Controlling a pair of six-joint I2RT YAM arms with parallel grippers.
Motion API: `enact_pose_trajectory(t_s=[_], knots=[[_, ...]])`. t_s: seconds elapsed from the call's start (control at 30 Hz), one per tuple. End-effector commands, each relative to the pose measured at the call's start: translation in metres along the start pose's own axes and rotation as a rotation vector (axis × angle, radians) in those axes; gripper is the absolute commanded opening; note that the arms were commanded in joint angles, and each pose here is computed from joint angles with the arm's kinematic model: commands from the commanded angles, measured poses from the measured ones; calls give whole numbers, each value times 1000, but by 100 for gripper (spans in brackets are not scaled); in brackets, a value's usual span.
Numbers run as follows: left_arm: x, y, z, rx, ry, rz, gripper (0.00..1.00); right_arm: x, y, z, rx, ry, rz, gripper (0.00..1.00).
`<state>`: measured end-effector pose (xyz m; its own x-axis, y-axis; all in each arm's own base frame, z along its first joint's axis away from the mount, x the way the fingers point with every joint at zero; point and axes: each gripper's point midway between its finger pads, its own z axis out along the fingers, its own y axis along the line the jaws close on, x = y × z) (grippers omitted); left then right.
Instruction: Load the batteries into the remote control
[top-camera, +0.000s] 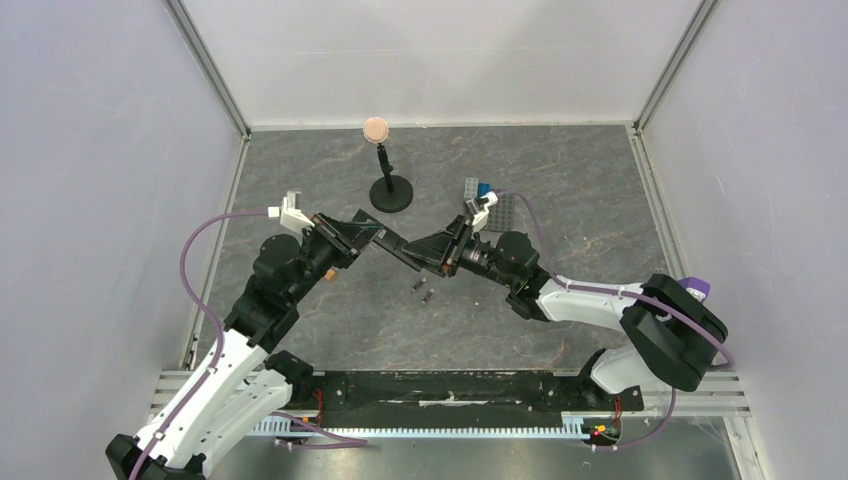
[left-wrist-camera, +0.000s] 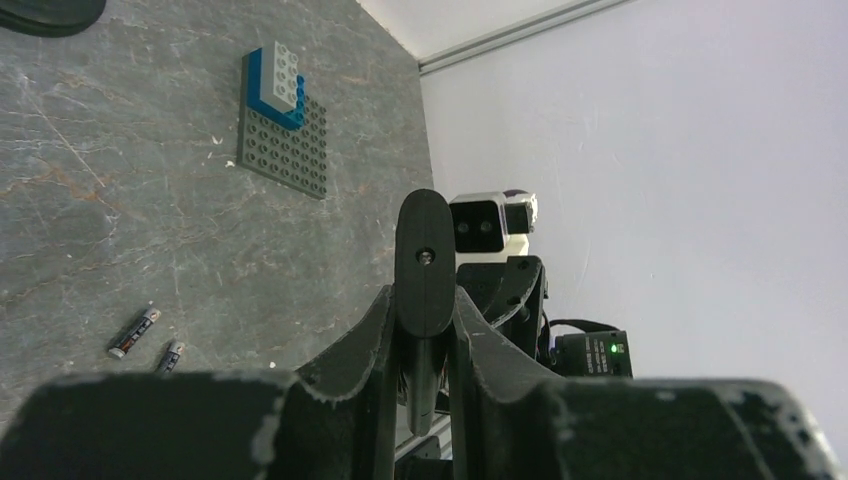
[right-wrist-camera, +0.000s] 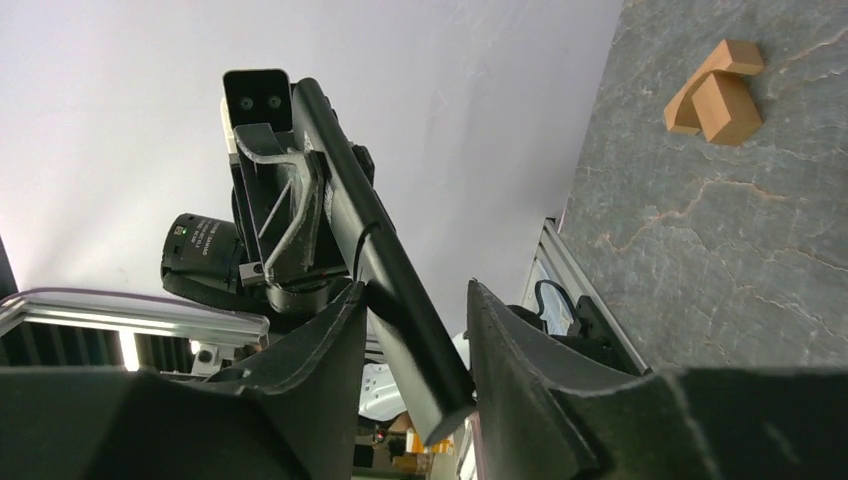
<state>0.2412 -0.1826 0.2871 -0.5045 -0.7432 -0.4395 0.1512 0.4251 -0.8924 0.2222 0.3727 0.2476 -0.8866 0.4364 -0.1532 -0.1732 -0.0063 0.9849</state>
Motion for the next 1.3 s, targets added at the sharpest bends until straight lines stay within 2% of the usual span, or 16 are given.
enact_pose_trajectory(t_s=[0.0,0.07,0.17,0.23,0.33,0.43,0.53,0.8,1.03,1.07,1.17,1.27], knots=[[-29,-41,-7,123,-113,5,2,4,-22,-13,57,-3,2,39],[-30,-42,-7,125,-114,6,2,5,-23,-13,58,3,3,35],[-30,-41,-6,120,-116,11,2,6,-20,-12,47,8,8,35],[-30,-40,-6,120,-115,16,2,6,-17,-11,39,12,12,39],[-29,-36,-5,101,-110,32,2,7,-13,-10,30,20,16,52],[-28,-32,-4,82,-101,56,2,8,-12,-12,44,30,24,54],[-33,-31,-4,65,-123,83,2,11,-22,-12,115,52,17,54],[-34,-30,-3,52,-126,130,2,15,-30,-20,178,61,14,50],[-34,-30,-4,55,-122,144,2,14,-25,-18,153,61,26,39],[-34,-30,-4,56,-122,141,2,14,-24,-17,144,60,27,40],[-32,-30,-5,55,-115,126,2,14,-21,-16,124,61,29,52],[-31,-29,-5,55,-111,105,2,13,-19,-15,102,52,41,53]])
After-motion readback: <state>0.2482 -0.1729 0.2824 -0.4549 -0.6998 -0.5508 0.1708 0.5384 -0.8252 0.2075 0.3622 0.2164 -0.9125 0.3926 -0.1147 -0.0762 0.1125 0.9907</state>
